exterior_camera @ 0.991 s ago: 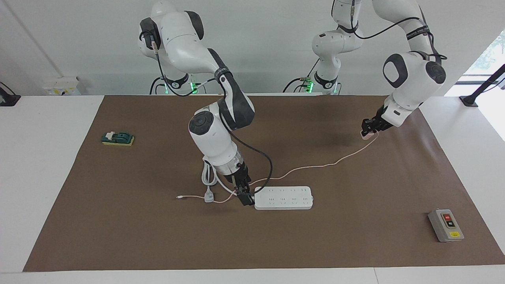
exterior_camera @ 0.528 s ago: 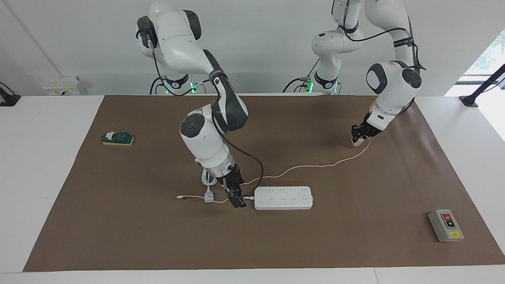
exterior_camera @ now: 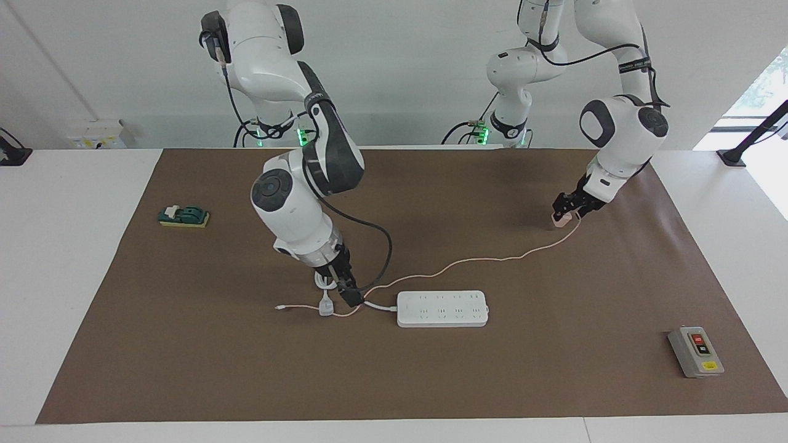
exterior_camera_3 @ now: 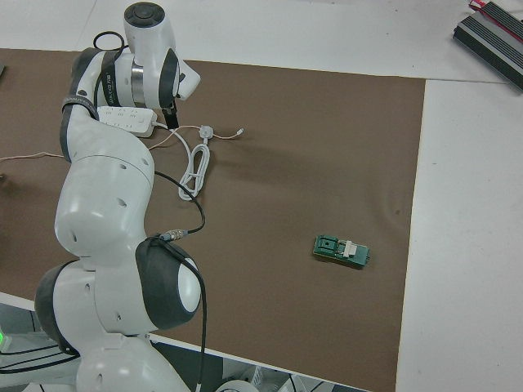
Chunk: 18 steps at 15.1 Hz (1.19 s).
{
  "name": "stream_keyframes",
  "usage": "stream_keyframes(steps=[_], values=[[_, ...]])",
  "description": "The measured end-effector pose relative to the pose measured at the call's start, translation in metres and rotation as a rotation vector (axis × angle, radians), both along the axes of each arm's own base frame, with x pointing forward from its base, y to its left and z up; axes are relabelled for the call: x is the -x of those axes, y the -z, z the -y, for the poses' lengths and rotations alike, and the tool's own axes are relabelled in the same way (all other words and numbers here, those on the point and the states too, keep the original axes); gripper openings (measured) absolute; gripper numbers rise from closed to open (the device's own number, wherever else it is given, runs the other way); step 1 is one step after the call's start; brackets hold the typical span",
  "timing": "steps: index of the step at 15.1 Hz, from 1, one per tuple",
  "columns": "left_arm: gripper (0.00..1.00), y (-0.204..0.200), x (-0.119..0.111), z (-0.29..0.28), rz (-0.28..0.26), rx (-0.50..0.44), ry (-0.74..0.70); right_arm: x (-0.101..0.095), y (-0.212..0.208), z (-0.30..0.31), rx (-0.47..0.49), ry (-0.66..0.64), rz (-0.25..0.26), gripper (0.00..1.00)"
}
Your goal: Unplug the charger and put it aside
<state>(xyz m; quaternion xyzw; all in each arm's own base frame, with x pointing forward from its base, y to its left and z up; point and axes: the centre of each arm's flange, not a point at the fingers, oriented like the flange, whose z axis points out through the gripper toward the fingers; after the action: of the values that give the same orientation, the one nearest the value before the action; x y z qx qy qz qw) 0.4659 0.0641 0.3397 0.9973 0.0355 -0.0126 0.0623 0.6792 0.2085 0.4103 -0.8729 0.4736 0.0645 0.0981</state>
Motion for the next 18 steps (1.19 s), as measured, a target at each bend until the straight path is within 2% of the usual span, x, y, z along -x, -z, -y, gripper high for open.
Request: stream_keyframes(steps=[5,7,10,12,14,18], values=[[1.0,-0.039,-0.008,-0.036,-0.028,0.027,-0.005,0.018,-0.031,0.076,0.082,-0.393,0.043,1.0],[1.0,-0.072,-0.02,-0.043,-0.017,0.033,-0.006,0.025,-0.044,0.113,0.103,-0.529,0.032,1.0],[1.0,-0.143,-0.039,-0.055,0.02,0.036,-0.008,0.032,-0.065,0.153,0.16,-0.697,0.036,1.0],[1.0,-0.19,-0.046,-0.058,0.035,-0.002,-0.016,0.038,-0.078,0.168,0.17,-0.777,0.04,1.0],[1.0,-0.231,-0.05,-0.054,0.046,-0.062,-0.031,0.046,-0.091,0.176,0.16,-0.804,0.031,1.0],[1.0,-0.296,-0.059,-0.021,0.12,-0.12,-0.06,0.059,-0.118,0.183,0.162,-0.841,0.046,1.0]])
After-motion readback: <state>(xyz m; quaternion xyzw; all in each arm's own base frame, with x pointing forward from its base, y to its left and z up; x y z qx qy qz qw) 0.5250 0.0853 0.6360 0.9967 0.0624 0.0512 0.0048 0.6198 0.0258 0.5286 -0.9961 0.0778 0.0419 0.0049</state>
